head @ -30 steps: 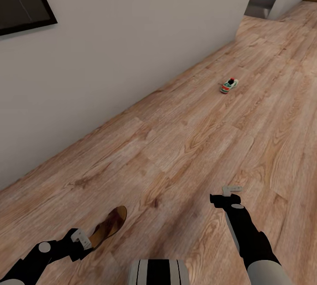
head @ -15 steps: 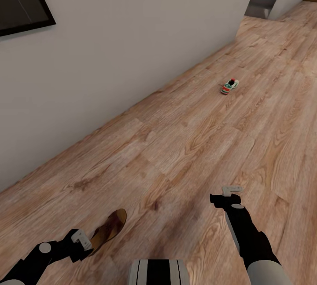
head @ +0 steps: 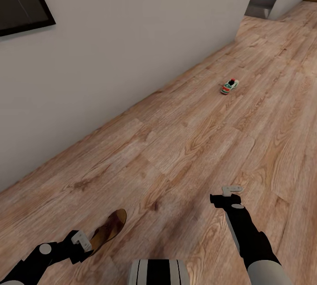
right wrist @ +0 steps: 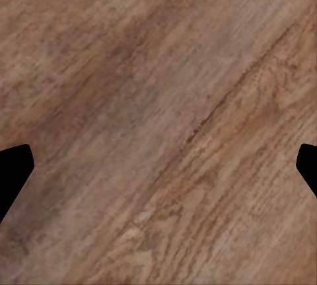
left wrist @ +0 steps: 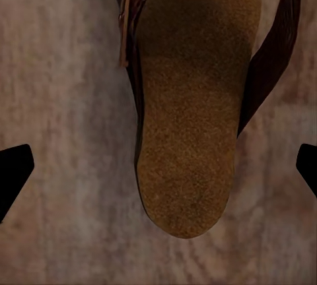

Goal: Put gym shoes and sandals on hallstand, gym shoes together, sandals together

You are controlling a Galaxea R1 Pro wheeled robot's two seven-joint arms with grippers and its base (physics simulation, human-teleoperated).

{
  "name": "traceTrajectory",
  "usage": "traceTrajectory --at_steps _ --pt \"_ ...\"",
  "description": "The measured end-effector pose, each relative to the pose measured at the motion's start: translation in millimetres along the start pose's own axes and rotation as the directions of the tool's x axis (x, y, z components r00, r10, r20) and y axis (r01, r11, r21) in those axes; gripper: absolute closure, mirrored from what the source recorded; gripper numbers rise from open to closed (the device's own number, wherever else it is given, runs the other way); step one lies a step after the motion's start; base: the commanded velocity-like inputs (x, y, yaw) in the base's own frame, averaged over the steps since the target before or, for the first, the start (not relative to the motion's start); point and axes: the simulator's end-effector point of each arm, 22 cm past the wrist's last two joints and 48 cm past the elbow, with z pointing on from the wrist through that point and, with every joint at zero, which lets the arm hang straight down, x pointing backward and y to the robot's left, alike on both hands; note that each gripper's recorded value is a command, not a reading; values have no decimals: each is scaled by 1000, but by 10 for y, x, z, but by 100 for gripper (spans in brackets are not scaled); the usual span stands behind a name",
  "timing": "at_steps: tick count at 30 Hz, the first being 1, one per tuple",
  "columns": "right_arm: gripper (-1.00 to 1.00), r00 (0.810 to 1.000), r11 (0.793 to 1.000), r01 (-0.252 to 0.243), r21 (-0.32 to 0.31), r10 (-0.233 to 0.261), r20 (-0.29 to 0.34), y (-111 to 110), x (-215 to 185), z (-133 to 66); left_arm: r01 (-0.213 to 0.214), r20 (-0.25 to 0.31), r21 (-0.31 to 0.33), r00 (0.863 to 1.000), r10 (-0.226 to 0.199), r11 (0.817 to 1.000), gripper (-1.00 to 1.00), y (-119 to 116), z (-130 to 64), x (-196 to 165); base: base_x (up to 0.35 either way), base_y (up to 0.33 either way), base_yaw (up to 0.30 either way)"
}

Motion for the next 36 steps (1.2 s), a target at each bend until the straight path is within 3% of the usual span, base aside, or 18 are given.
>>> traceTrajectory --at_steps 20,36 --pt "-100 997 1000 15 -6 -16 -79 79 435 241 21 -59 45 998 -19 999 -100 -166 211 313 0 0 0" --pt "-100 996 1000 17 -8 -18 -85 89 465 253 15 -53 25 998 -14 1000 -100 -105 210 301 0 0 0"
